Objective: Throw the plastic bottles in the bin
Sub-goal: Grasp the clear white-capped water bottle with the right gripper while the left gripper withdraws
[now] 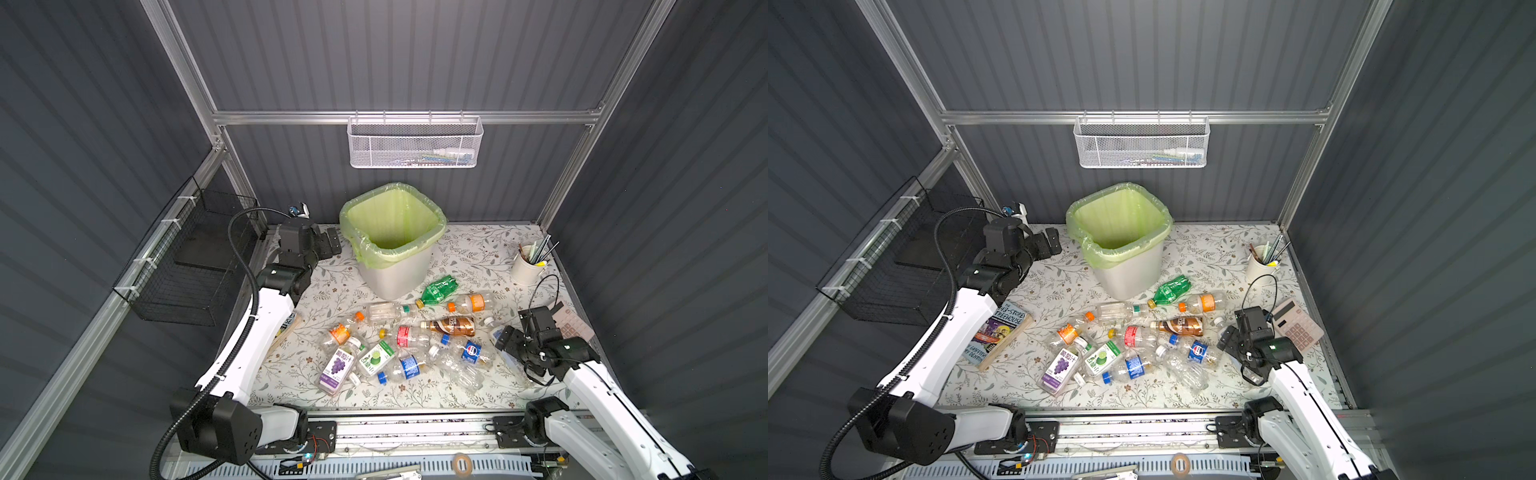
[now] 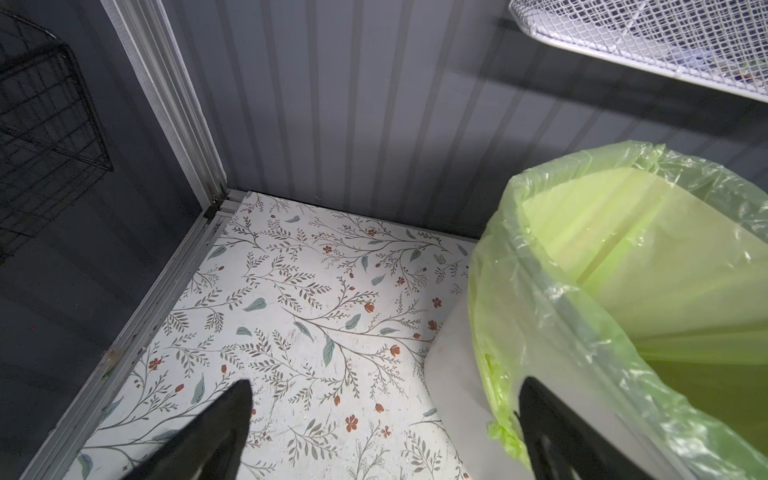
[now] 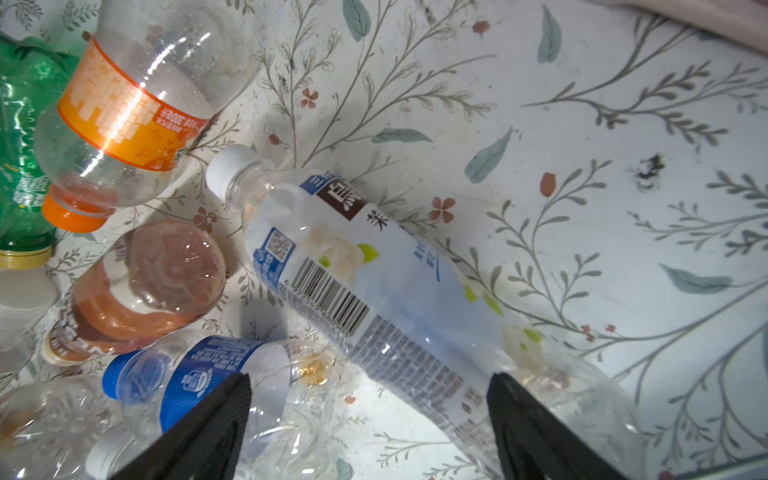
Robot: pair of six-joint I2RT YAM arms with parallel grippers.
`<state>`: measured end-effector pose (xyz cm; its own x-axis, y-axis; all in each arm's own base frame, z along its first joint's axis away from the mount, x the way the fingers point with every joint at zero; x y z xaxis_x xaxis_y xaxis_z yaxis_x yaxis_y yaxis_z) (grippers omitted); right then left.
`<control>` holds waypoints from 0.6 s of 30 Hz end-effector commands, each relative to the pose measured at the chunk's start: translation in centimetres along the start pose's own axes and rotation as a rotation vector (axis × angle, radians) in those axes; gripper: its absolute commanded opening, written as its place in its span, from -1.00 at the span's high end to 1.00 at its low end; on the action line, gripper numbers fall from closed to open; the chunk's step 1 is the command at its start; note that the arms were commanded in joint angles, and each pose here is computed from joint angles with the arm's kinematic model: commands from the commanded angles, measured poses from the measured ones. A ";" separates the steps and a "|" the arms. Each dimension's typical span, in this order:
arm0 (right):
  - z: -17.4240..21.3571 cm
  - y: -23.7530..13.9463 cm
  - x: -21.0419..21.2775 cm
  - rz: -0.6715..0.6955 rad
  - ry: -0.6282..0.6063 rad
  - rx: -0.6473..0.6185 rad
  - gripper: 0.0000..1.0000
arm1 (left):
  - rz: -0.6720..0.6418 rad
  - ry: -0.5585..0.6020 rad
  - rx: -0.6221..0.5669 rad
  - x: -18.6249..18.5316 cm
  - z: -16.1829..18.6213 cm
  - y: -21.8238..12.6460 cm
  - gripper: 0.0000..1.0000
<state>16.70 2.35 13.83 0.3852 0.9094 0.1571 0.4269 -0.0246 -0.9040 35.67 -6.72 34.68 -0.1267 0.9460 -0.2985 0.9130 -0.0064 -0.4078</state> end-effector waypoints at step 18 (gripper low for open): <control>-0.5 3.9 0.1 0.125 -0.048 0.052 -0.63 | 0.000 -0.016 0.014 0.4 0.4 -0.4 -1.00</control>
<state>18.86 2.26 11.13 0.4027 0.9135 0.0578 0.3491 -0.0949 -0.9323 35.57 -6.66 34.02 -0.1331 0.9451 -0.2985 0.9055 -0.0065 -0.4243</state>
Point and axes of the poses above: each gripper's point midway between its finger pads, its own y axis out along the fingers, its own x axis along the line the jaws close on, z = x × y, the point moved 6 cm from there along -y, back along the fingers, and after that the axes turned 9 degrees about -y, right-handed, at the moved point
